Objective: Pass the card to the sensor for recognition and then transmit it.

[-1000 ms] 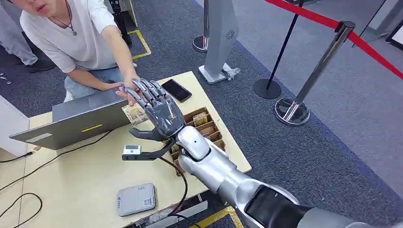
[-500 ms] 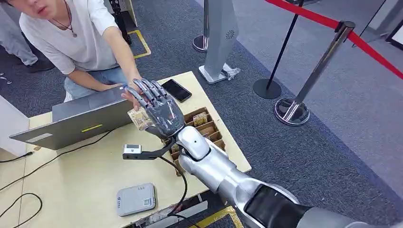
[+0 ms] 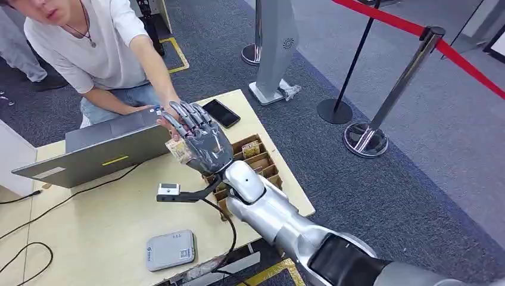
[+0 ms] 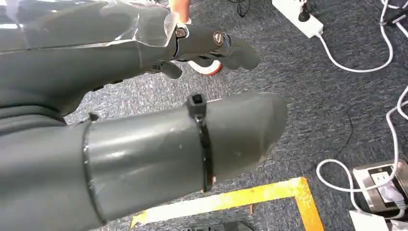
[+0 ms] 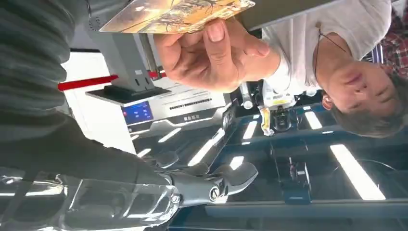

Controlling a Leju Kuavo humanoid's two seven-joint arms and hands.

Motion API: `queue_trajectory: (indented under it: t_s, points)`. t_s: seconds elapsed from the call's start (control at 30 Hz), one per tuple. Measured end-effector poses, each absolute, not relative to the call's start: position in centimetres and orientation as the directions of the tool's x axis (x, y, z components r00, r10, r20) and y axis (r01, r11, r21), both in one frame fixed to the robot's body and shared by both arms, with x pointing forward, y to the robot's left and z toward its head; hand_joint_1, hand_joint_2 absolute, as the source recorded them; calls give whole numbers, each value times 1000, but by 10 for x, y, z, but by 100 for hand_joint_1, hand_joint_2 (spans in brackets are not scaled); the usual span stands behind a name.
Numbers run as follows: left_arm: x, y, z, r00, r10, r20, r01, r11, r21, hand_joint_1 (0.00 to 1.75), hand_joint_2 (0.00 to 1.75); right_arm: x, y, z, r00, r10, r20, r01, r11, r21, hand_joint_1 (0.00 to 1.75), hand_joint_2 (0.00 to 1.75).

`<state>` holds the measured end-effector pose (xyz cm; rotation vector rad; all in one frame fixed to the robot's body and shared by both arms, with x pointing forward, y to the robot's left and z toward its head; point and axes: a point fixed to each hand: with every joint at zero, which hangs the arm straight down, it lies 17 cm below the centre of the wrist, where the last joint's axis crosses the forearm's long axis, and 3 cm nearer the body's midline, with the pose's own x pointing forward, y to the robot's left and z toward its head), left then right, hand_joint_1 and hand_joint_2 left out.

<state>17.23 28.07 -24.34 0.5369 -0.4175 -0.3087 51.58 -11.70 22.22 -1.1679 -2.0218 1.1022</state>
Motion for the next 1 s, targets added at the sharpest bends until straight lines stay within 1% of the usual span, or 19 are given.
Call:
queue_trajectory:
  t_s: [0.7,0.73,0.77,0.8,0.83,0.87,0.9,0.93,1.0]
  points:
    - [172,281,-244,872,-388,300,175,817,549,0,0,500,-125,226,-463,886,27,464,269,-844,0,175]
    - [172,281,-244,871,-388,301,174,817,549,0,0,500,-125,226,-463,886,27,463,268,-845,5,175]
    - [172,281,-244,871,-388,302,174,817,549,0,0,500,-125,226,-463,886,27,463,267,-845,38,175]
    - [172,281,-244,871,-388,303,173,818,549,0,0,500,-126,225,-463,886,26,462,266,-846,140,175]
    - [172,281,-244,871,-387,303,173,818,549,0,0,500,-126,225,-463,886,26,461,266,-847,154,175]
    - [172,281,-243,870,-388,304,172,818,549,0,0,500,-125,225,-463,886,26,459,265,-848,154,175]
    - [172,281,-243,869,-388,306,172,818,549,0,0,500,-125,225,-463,886,26,459,265,-848,161,175]
    - [172,281,-243,869,-389,306,172,818,549,0,0,500,-126,224,-464,886,25,458,264,-849,175,175]
    - [173,281,-243,868,-390,308,172,818,549,0,0,500,-126,224,-464,886,24,458,263,-849,175,175]
